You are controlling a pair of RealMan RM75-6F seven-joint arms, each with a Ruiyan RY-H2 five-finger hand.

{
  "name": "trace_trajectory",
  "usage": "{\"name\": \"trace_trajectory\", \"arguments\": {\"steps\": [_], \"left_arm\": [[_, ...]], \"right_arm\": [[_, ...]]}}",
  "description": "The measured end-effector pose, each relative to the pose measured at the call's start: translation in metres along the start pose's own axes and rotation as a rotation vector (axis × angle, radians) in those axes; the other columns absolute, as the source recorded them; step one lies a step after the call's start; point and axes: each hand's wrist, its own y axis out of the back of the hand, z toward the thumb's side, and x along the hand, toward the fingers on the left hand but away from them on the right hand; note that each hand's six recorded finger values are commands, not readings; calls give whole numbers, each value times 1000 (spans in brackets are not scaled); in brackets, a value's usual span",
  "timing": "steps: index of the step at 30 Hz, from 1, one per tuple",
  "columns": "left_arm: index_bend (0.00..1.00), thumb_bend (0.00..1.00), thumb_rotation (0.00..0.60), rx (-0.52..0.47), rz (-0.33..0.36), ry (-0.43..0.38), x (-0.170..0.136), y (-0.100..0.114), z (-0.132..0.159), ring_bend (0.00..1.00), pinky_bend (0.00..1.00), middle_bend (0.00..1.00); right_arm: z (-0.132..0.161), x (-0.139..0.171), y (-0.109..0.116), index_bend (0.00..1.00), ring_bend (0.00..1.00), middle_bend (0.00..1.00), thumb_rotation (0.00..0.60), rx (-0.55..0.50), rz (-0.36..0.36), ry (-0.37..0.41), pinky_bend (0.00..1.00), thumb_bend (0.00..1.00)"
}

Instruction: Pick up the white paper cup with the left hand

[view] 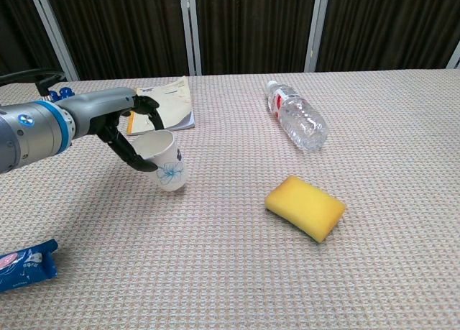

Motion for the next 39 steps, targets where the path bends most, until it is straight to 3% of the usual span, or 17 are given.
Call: {"name": "trace_trajectory", "arguments": {"steps": [1, 4, 8, 13, 16, 19, 27, 32, 39], "left_arm": [[383, 129, 600, -79, -13, 6, -3, -3, -5, 0, 0, 0], [383, 131, 600, -191, -42, 28, -7, -12, -22, 0, 0, 0], [382, 131, 600, -225, -71, 66, -11, -20, -52, 0, 0, 0], [325, 129, 600, -144, -94, 95, -13, -16, -77, 0, 0, 0], [134, 131, 600, -88, -110, 110, -14, -13, -84, 0, 0, 0], [53, 130, 600, -37, -117, 115, -15, -7, -88, 0, 0, 0], [79, 130, 600, 37, -110, 64, -14, 8, -63, 0, 0, 0], [181, 130, 600, 191, -100, 56, -8, 12, -46, 0, 0, 0], [233, 130, 600, 408, -132, 108, -1, 0, -26, 0, 0, 0]], "right_arm": [[0, 0, 0, 48, 0, 0, 600, 0, -2, -1, 0, 63], [0, 0, 1, 48, 0, 0, 600, -1, -5, -2, 0, 64], [0, 0, 1, 48, 0, 0, 600, -1, -3, -2, 0, 64], [1, 0, -1, 48, 0, 0, 600, 1, 2, 0, 0, 62], [1, 0, 0, 48, 0, 0, 600, -1, -2, 1, 0, 62], [2, 0, 1, 48, 0, 0, 600, -3, -7, 3, 0, 64], [4, 1, 0, 48, 0, 0, 600, -6, -6, 12, 0, 63], [3, 0, 2, 48, 0, 0, 600, -14, -9, 10, 0, 63], [0, 0, 5, 48, 0, 0, 600, -25, -15, 4, 0, 63]]}}
